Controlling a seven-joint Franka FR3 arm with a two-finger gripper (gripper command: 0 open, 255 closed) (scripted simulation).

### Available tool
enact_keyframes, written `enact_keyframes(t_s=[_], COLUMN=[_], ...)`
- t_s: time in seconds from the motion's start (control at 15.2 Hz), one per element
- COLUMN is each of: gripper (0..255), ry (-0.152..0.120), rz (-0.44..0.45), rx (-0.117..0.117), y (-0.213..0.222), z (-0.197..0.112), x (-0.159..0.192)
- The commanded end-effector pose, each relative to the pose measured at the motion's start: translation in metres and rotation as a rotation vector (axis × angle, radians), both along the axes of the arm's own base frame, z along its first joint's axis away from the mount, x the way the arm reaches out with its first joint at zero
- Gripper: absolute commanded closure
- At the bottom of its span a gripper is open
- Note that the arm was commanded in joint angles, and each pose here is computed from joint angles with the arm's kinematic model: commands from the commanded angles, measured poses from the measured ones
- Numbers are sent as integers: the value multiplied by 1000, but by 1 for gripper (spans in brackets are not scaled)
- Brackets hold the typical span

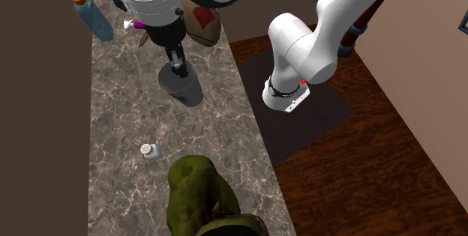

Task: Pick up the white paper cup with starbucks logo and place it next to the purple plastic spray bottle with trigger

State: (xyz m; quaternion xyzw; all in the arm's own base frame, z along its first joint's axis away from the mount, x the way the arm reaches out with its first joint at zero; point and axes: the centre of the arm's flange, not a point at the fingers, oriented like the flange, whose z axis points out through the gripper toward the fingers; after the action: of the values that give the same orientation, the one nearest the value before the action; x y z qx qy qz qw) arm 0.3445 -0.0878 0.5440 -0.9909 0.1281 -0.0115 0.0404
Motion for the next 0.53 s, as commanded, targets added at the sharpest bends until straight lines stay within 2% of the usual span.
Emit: enact_keyframes(t_s=[0.0, 0.46], gripper=[255, 255], ry=[0, 0], rz=[1, 1], rx=[-1, -1], y=[-26, -113], z=[2, 2], x=[8, 38])
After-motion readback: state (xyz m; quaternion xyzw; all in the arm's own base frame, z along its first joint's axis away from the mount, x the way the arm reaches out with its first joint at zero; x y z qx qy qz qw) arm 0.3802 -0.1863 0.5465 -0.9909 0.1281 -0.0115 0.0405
